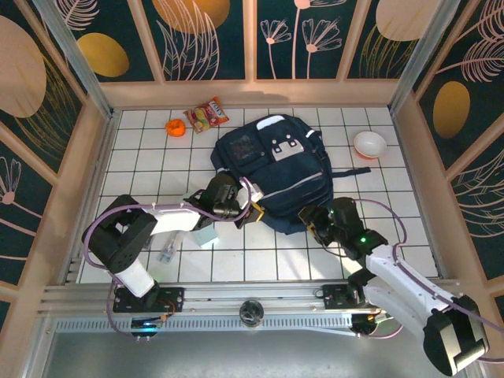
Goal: Pack the student bag
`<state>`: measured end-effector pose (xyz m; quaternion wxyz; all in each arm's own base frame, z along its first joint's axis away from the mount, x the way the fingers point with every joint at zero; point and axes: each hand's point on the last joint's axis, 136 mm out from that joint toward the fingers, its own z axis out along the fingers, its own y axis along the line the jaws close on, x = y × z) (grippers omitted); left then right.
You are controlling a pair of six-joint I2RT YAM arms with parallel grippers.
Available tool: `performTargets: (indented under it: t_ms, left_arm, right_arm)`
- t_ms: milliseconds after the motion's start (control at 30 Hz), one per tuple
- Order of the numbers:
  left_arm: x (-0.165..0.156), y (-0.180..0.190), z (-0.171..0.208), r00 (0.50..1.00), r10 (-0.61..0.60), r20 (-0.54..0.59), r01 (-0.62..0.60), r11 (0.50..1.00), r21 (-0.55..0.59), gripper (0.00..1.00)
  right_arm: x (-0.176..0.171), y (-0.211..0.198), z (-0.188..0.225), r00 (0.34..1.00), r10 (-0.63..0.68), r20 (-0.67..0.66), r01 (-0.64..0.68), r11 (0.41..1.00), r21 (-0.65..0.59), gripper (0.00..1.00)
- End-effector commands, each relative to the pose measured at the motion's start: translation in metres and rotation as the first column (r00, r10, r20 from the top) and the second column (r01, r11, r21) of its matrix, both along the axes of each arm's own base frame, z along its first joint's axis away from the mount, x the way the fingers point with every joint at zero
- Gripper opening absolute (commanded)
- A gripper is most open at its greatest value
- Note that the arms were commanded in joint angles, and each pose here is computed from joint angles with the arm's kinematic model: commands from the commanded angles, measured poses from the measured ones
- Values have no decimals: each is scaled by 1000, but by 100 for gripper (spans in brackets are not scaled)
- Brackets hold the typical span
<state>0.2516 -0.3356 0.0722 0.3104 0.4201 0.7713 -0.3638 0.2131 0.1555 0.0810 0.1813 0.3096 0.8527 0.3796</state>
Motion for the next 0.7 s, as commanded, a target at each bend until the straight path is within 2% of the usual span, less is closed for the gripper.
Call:
performTargets:
  t_ms: [0, 333, 667]
  left_arm:
    - [-1, -16, 33, 996, -71, 50, 75, 993, -90, 0]
    - [-24, -32, 50, 977, -211, -15, 205, 961, -183, 5]
    - [-52, -57, 57, 939, -343, -25, 331, 923, -196, 11]
  right_arm:
    - [4, 8, 2, 999, 10, 34, -11, 1000, 26, 51]
    - [8, 32, 7, 997, -7, 75, 1, 997, 78, 42]
    - [26, 68, 18, 992, 38, 121, -50, 994, 99, 36]
